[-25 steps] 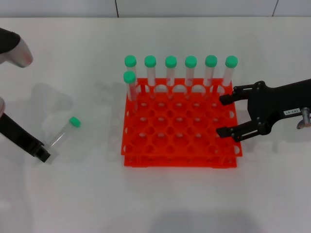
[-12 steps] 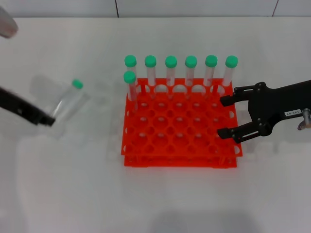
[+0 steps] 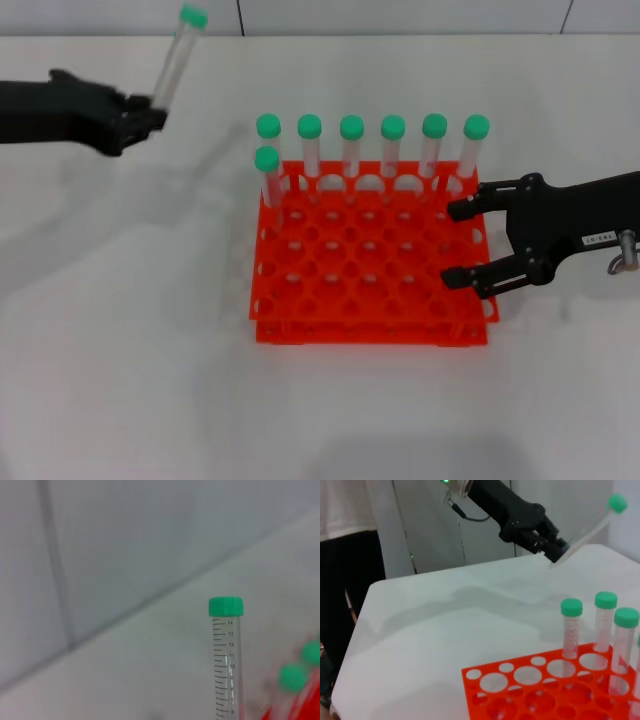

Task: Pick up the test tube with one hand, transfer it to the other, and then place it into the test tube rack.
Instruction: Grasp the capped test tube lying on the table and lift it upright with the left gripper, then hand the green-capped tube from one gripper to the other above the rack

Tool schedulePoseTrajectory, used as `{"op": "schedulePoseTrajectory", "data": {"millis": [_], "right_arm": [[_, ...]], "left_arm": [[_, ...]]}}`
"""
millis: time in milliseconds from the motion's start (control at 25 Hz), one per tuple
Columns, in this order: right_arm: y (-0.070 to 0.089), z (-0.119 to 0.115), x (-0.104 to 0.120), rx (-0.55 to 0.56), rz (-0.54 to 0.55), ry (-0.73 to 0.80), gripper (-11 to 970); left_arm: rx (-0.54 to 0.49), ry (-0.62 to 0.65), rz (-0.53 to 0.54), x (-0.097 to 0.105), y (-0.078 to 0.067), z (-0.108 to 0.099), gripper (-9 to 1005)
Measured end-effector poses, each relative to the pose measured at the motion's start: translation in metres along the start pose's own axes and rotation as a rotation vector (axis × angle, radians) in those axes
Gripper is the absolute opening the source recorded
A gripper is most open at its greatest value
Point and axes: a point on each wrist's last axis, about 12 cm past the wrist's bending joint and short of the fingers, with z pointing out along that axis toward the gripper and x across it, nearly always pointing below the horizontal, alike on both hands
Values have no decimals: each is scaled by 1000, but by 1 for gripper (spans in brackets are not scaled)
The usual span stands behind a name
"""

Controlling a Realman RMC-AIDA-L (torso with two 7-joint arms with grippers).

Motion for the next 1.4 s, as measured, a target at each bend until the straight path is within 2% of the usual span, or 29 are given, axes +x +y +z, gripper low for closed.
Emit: {"op": "schedulePoseTrajectory", "data": {"millis": [160, 360, 520, 640, 760, 1000, 1160, 1400], "right_arm": [[1, 0, 0, 1, -2, -24, 857], [4, 0, 1, -1, 1, -36, 858], [4, 1, 0, -3, 1, -49, 858], [4, 1, -1, -6, -2, -58, 858], [4, 2, -2, -8, -7, -59, 858], [5, 3, -5, -14, -10, -82, 858], [5, 2, -4, -11, -7, -82, 858], [5, 1, -2, -6, -5, -76, 858]], "left_arm": [[86, -168, 61, -5, -7, -4, 183], [182, -307, 113, -11, -5, -6, 183], [376, -371, 146, -13, -2, 2, 183], [466, -357, 148, -19, 0, 13, 183], [496, -290, 163, -24, -2, 25, 183], [531, -132, 174, -29, -17, 52, 183], [533, -115, 186, -28, -26, 63, 183], [535, -133, 203, -26, -30, 66, 183]]}}
